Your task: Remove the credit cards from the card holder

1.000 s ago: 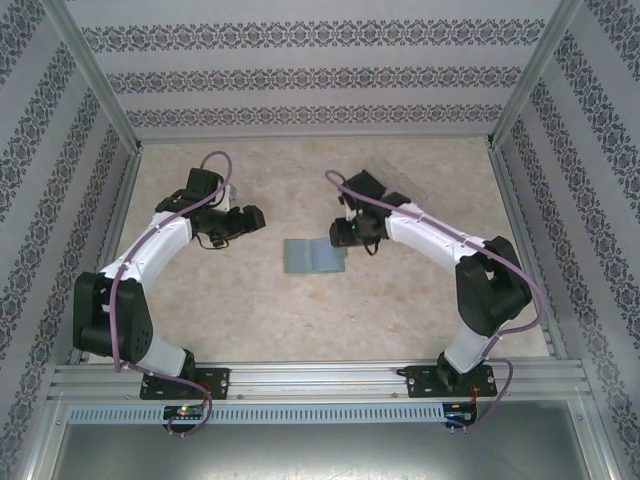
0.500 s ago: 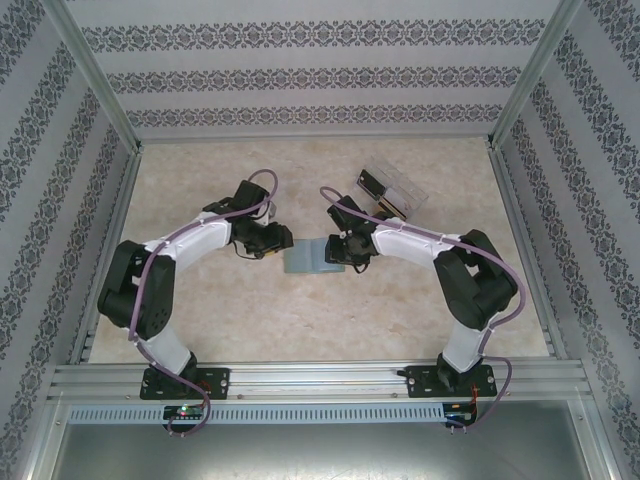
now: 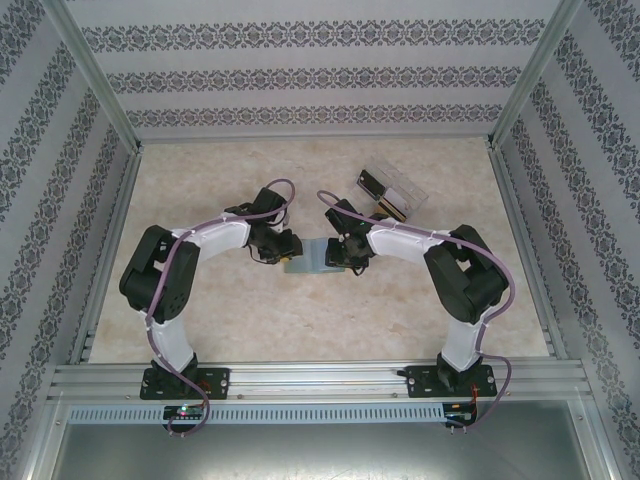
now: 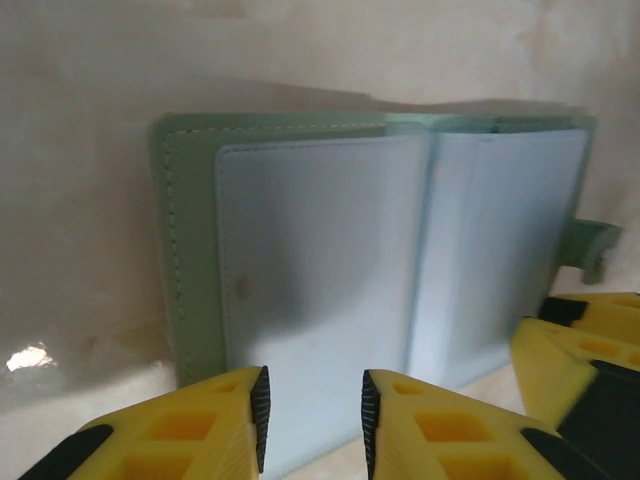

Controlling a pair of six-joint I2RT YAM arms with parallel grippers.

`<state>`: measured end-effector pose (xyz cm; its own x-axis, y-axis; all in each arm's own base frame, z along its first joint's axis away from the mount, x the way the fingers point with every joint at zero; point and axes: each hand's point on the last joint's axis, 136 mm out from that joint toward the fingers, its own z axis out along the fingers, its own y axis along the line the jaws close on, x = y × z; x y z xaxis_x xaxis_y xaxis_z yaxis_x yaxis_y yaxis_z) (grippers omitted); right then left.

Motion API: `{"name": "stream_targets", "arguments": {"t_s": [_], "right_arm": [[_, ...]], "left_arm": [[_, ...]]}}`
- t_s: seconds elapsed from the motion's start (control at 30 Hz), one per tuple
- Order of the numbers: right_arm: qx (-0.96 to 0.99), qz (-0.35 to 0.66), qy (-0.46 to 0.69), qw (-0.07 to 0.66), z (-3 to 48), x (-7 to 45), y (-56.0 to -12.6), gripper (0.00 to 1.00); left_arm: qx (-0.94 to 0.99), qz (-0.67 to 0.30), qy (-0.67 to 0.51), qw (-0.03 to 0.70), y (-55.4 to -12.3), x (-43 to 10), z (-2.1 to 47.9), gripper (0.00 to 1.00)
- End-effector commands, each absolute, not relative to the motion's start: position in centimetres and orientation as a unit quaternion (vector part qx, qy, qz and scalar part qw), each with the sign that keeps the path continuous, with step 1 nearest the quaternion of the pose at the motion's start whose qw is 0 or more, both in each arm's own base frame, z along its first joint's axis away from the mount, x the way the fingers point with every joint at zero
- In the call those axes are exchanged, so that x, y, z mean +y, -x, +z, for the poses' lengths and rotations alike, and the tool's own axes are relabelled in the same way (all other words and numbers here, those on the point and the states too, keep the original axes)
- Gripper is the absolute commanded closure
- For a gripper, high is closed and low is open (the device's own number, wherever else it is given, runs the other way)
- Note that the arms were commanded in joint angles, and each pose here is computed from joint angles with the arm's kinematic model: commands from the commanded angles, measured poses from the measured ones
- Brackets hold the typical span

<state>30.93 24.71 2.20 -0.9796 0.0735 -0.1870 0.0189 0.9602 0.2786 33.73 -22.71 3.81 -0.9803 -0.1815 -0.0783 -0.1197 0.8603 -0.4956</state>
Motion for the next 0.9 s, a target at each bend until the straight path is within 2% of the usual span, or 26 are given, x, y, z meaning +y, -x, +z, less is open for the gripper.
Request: {"name": "stream_targets", "arguments": {"t_s": [0.0, 0.27, 0.53, 0.87], "right_arm": [[0.983, 0.153, -0.024, 0.099, 2.4, 25.6, -31.5, 0.66], [0.982, 0.161, -0.020, 0.101, 2.7, 25.9, -31.7, 0.74], [0.973, 0.206, -0.010, 0.103, 3.2, 27.5, -32.0, 0.75], [0.960, 0.260, -0.008, 0.103, 4.2, 30.0, -32.7, 0.94]], "left_arm": [[0.963, -0.245, 0.086, 0.065, -34.1, -22.9, 3.1, 0.69], [0.966, -0.239, 0.090, 0.046, -33.5, -22.8, 1.4, 0.77], [0.967, -0.236, 0.092, 0.028, -32.8, -22.8, -0.1, 0.81], [0.967, -0.238, 0.091, 0.020, -32.4, -22.8, -0.7, 0.84]]}}
